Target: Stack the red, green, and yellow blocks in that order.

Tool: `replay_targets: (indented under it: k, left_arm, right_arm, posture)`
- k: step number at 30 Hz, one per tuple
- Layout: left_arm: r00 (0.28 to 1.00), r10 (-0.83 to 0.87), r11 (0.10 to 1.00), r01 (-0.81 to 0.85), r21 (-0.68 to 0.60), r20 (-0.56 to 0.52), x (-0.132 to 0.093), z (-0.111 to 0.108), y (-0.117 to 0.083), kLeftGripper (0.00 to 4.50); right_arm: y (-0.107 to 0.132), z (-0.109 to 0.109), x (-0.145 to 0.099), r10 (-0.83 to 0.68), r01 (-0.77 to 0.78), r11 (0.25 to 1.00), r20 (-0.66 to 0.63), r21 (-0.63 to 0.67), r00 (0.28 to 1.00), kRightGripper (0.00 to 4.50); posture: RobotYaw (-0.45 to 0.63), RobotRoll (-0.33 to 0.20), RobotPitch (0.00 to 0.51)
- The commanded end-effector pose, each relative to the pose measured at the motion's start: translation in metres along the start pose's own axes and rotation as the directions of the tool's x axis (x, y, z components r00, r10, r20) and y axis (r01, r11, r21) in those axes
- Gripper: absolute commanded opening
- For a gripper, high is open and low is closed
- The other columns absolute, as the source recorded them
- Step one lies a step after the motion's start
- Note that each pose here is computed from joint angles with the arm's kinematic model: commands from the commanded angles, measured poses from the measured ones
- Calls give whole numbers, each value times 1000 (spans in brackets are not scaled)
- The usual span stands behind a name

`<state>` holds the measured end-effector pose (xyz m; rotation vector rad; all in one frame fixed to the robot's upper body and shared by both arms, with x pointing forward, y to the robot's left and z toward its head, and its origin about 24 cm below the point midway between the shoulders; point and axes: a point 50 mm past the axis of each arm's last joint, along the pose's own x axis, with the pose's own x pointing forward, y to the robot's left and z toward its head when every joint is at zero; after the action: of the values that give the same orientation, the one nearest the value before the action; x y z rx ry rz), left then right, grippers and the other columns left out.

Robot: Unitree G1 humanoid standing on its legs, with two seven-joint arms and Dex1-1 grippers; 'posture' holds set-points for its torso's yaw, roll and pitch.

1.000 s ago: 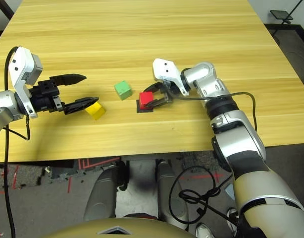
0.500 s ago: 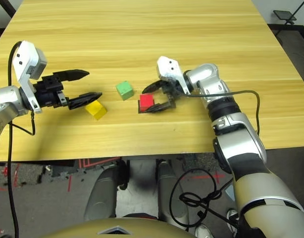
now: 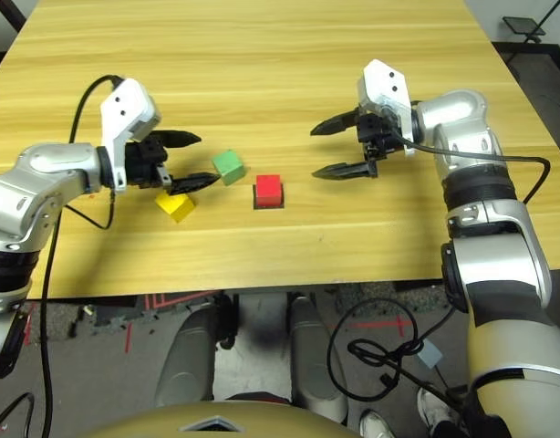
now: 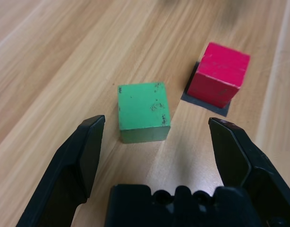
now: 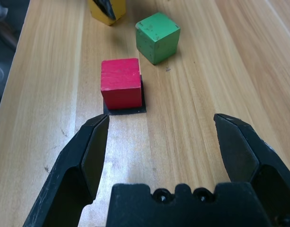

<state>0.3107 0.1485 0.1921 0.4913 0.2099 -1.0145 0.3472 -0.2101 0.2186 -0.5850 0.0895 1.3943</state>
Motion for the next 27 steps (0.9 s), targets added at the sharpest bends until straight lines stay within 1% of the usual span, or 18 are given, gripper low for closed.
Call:
replay_targets:
  k: [1, 8, 18, 19, 20, 22, 25, 27]
  left_arm:
    - [999, 2, 1000, -2, 2, -35, 7, -6, 2, 4500]
    - [999, 38, 997, -39, -63, -17, 17, -8, 7, 4500]
    - [998, 66, 990, -68, -123, -20, 28, -16, 4, 4500]
    - [998, 66, 990, -69, -125, -22, 29, -18, 3, 4113]
    - [997, 68, 989, -70, -127, -22, 29, -19, 2, 3885]
    - [997, 76, 988, -78, -135, -16, 30, -18, 0, 3222]
    - [998, 63, 990, -62, -124, 5, 30, -14, -4, 2083]
    - [999, 36, 995, -34, -93, 21, 26, -6, -6, 2034]
  right_arm:
    - [6, 1, -3, -21, 21, 1000, 16, 4, 1000, 4478]
    - [13, 2, -4, -44, 44, 999, 20, 17, 999, 4478]
    - [13, 4, -5, -59, 58, 998, 23, 22, 998, 4478]
    - [13, 4, -5, -59, 59, 998, 23, 22, 998, 4500]
    - [12, 5, -5, -60, 59, 998, 23, 21, 998, 4500]
    - [11, 4, -4, -63, 63, 998, 24, 22, 998, 4500]
    - [10, 4, -4, -68, 67, 997, 25, 23, 997, 4500]
    - [9, 3, -3, -73, 73, 997, 26, 25, 997, 4500]
  posture:
    - [121, -10, 242]
    - [95, -8, 242]
    - [90, -16, 242]
    - [93, -16, 242]
    - [97, -15, 243]
    - [97, -15, 243]
    - [105, -15, 245]
    - [115, -10, 247]
